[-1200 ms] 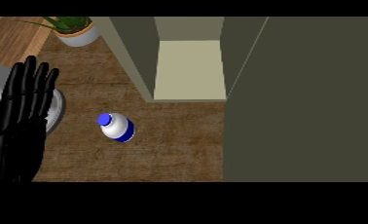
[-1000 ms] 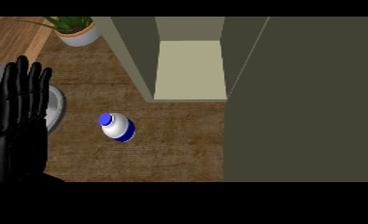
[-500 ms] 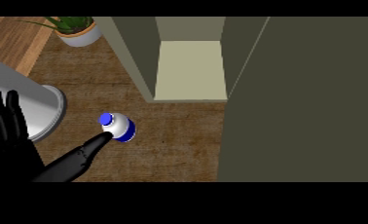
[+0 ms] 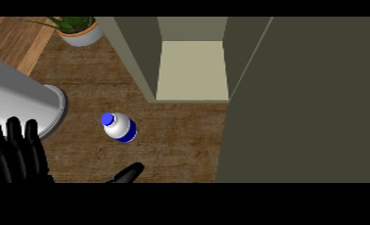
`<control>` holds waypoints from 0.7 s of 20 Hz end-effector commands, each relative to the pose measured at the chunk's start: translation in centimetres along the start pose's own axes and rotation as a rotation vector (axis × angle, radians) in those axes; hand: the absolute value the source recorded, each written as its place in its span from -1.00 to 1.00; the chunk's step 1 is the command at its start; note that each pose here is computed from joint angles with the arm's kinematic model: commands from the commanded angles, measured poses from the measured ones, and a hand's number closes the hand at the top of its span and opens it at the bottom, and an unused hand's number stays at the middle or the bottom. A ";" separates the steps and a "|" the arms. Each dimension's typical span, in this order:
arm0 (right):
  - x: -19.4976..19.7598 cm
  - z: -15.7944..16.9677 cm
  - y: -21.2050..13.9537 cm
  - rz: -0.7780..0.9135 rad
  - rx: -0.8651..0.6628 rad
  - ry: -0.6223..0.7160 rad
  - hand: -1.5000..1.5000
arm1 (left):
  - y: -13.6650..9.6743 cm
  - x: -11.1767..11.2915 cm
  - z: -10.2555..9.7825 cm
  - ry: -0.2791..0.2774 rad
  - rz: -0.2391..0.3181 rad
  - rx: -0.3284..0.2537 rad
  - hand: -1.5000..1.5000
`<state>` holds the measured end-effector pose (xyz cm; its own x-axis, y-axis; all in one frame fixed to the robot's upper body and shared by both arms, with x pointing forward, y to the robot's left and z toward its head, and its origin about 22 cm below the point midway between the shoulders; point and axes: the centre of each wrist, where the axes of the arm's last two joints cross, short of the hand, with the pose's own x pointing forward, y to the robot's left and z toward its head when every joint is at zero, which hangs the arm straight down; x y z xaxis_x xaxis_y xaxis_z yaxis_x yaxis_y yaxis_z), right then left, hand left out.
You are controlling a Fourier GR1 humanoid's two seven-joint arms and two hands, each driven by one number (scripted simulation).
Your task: Pick up the bottled water, place it into the cabinet and close the cabinet
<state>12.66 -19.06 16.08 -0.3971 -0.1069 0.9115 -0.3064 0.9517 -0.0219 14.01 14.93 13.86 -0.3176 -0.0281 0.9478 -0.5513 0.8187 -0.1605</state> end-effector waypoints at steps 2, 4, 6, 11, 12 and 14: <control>2.0 0.9 1.6 -0.009 -0.030 -0.014 -1.00 | 0.7 2.6 1.5 -0.027 0.024 0.048 -1.00; 1.0 0.5 1.4 -0.007 -0.003 0.000 -1.00 | 0.4 2.5 2.6 -0.019 0.020 0.047 -1.00; 1.6 0.3 2.4 -0.020 0.004 -0.012 -1.00 | 0.5 3.2 1.1 -0.038 0.020 0.048 -1.00; 1.7 0.9 2.2 0.006 -0.028 -0.001 -1.00 | 1.4 3.5 1.5 0.007 -0.021 0.069 -1.00; 3.2 1.4 1.6 -0.002 -0.017 -0.005 -1.00 | 0.7 3.0 1.3 0.005 -0.024 0.073 -1.00; 3.2 1.6 2.0 -0.009 -0.016 0.004 -1.00 | 0.8 3.0 1.6 0.017 -0.039 0.063 -1.00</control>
<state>11.69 -17.19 16.37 -0.3468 -0.1579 0.9245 -0.3356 0.9414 0.0349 13.15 13.59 13.95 -0.2135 -0.0432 0.9760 -0.5576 0.8257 -0.0854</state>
